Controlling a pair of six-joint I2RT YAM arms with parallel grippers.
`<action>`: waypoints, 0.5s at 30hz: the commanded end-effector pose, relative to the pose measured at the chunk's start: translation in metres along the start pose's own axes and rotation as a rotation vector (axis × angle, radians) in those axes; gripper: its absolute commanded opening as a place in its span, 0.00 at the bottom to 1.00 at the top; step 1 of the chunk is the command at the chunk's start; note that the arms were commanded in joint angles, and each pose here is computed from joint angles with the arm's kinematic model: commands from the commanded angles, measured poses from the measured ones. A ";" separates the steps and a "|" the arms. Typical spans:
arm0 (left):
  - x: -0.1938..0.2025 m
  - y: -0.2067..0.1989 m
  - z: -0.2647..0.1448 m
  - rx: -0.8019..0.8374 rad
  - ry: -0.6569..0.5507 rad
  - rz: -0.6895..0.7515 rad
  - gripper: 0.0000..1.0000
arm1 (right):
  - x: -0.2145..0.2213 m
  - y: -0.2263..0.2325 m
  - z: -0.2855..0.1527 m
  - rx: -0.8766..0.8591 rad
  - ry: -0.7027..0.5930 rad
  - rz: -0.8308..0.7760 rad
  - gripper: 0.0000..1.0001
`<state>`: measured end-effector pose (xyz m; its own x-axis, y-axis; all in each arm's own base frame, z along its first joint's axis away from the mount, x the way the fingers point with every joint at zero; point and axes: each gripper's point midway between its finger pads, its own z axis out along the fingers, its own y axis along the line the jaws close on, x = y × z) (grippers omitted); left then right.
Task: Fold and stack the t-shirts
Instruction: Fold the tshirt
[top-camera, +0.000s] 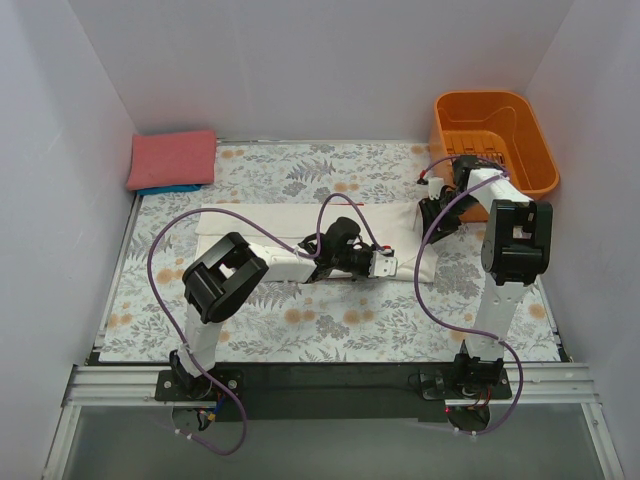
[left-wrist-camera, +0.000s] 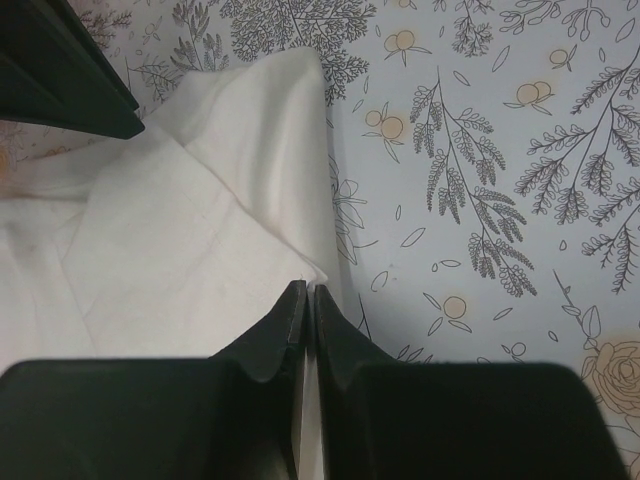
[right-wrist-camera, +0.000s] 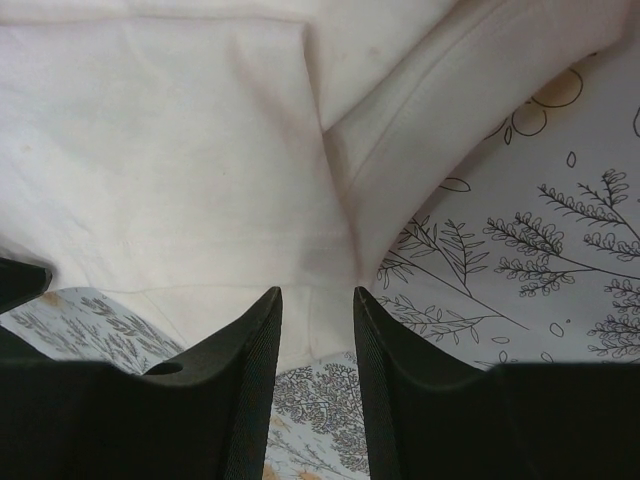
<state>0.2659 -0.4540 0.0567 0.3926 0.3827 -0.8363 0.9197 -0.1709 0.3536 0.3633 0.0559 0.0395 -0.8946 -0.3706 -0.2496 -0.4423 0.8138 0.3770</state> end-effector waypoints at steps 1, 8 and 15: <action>-0.024 0.019 -0.009 -0.047 -0.036 0.040 0.00 | 0.015 -0.003 0.013 -0.023 0.054 0.022 0.41; -0.023 0.017 -0.010 -0.048 -0.032 0.043 0.00 | 0.019 0.006 0.009 -0.043 0.040 0.021 0.35; -0.023 0.019 -0.009 -0.055 -0.036 0.036 0.00 | 0.008 0.001 -0.004 0.047 -0.061 -0.040 0.34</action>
<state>0.2672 -0.4540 0.0569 0.3930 0.3849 -0.8351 0.9195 -0.1656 0.3564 0.3590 0.0548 0.0363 -0.8837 -0.3729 -0.2831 -0.4574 0.8167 0.3520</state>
